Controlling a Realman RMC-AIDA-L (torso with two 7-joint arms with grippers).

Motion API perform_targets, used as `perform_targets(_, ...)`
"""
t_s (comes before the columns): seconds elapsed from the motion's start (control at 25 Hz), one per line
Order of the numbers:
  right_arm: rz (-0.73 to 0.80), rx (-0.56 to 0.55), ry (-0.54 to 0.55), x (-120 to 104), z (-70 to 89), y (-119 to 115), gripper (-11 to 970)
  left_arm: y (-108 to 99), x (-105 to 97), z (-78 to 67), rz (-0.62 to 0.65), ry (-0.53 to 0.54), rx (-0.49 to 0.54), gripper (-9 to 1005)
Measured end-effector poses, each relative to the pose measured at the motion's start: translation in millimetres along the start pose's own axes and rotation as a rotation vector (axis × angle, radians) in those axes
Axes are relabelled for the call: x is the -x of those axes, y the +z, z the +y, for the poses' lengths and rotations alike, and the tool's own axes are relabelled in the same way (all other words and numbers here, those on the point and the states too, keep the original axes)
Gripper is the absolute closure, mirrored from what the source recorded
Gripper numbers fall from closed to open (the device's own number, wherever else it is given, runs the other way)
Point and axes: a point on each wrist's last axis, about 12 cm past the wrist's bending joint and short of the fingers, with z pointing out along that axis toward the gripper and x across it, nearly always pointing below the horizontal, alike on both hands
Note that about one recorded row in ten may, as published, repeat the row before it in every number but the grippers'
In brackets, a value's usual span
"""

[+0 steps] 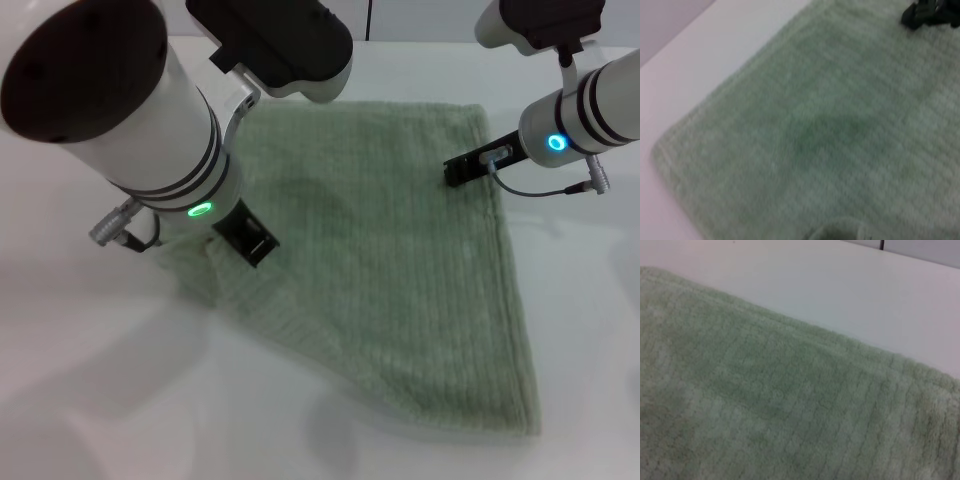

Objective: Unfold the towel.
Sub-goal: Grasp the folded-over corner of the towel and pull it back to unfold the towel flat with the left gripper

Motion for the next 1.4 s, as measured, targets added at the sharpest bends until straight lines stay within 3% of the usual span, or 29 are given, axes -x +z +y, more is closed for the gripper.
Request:
perform_targets(0.56,0.01,0.008,0.005,-2.6,1.4,1.3,959,-9.2,-2.0,-8.2,0.152,-0.008,0.05,933)
perform_targets(0.88,0.011,0.008,0.013,-5.9,-0.5,1.3,959,-1.7,-5.8,-7.9,0.225,-0.043,0.075,929)
perform_targets(1.12,0.014,0.01,0.008,-5.4,0.2,0.3,959,2.2,-5.4,-16.4,0.262,-0.035,0.114,926)
perform_targets(1.4,0.002,0.006,-0.003,-1.4,-0.4,-3.0,959,2.8,-6.7,-18.7,0.294,-0.07,0.138,677)
